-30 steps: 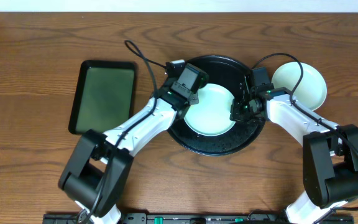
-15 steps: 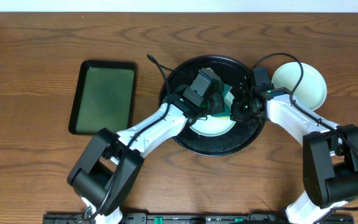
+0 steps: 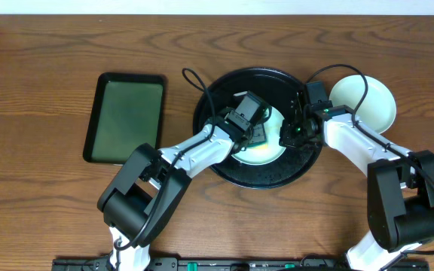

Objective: Clean dirty plates on tray and stack at the side
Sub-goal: 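Scrub the green plate with the sponge while the right gripper holds its rim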

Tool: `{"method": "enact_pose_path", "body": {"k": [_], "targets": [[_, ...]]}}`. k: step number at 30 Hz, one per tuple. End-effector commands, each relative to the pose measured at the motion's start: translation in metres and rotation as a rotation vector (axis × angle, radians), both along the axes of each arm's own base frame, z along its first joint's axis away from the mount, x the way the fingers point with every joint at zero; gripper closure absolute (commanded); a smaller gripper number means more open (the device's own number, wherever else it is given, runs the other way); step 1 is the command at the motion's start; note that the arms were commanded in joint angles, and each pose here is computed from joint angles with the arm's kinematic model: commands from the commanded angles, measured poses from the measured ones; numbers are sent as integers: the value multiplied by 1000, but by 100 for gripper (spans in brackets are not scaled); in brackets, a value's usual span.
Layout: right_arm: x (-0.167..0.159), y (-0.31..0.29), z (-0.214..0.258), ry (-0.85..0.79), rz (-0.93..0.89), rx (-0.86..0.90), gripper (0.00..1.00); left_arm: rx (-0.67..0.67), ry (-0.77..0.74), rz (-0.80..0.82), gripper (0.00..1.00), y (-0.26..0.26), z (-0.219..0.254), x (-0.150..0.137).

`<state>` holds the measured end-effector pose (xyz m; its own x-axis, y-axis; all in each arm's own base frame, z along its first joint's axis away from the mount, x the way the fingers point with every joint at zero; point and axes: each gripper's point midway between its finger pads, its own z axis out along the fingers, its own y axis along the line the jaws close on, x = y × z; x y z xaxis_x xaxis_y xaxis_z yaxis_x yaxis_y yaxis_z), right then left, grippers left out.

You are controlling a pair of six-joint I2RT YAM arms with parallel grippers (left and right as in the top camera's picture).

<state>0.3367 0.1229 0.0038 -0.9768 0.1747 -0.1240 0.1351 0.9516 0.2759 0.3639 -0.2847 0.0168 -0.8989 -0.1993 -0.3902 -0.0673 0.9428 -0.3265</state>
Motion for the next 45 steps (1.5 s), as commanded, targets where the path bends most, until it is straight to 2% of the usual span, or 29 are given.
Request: {"method": "enact_pose_path", "body": {"k": [1,5,8,17,20,23,27,30,37,42,45], "targets": [[-15,-17,-16,58,11,-79,99,351,-147,78,92,66,-3,23],[-15,-17,-16,58,12,-79,99,500,-196,99,92,90,5,27],[-15,-17,-16,58,12,-79,99,547,-219,118,92,99,14,29],[-12,-16,-14,39,64,-84,99,461,-317,165,92,98,72,35],[-9,-16,-7,37,86,-88,99,341,-326,154,92,92,97,35],[-3,-14,1,26,95,-87,99,123,-259,58,92,66,106,29],[0,-10,4,17,98,-71,99,-177,-114,-100,92,14,106,7],[0,-10,4,18,98,-71,99,-270,-27,-146,92,-12,97,-10],[-1,-11,4,22,105,-73,99,-246,64,-184,92,-42,54,-32],[-2,-11,3,26,105,-74,99,-210,104,-152,92,-39,27,-31],[-2,-11,3,26,105,-75,99,-102,61,-103,92,-22,12,-20]]}}
